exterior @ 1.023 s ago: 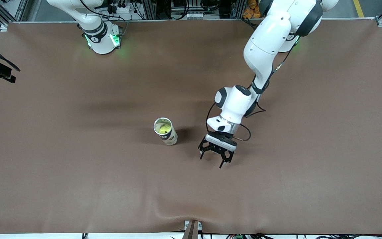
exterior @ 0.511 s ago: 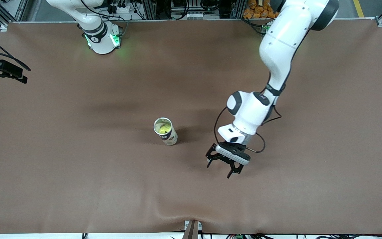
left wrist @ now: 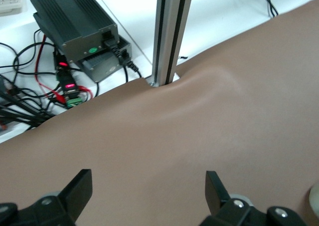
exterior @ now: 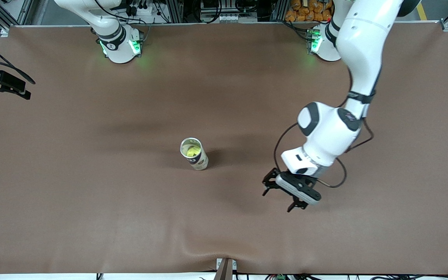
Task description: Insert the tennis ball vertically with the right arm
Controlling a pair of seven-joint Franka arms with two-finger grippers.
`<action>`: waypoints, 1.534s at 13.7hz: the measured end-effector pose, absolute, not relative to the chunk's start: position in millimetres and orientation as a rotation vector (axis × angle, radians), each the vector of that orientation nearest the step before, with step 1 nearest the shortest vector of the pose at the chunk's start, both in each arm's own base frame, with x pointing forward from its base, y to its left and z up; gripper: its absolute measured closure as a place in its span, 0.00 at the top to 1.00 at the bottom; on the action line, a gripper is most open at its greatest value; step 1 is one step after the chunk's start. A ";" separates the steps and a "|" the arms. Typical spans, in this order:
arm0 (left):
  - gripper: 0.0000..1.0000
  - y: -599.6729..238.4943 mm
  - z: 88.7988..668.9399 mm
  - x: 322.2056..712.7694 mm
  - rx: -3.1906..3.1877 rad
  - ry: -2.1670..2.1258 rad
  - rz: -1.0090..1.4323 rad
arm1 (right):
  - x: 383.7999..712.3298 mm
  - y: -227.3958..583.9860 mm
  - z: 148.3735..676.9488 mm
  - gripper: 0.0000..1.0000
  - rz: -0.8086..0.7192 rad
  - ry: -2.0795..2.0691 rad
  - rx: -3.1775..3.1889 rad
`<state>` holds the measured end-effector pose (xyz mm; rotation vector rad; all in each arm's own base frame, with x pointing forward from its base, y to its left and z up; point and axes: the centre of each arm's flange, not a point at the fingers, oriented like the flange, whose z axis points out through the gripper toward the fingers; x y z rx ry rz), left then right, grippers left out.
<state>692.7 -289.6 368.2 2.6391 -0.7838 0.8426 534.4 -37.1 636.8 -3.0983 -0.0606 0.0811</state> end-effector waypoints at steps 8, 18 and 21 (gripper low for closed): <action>1.00 -224.4 461.0 681.4 2.791 -0.998 0.522 | 532.3 -31.4 659.7 1.00 0.035 -0.080 -3.113; 1.00 -94.1 540.1 643.7 2.940 -0.798 0.166 | 530.7 -50.0 661.8 1.00 0.033 -0.030 -3.137; 1.00 -82.7 556.1 630.1 2.980 -0.589 0.101 | 529.2 -63.8 663.8 1.00 0.027 0.010 -3.138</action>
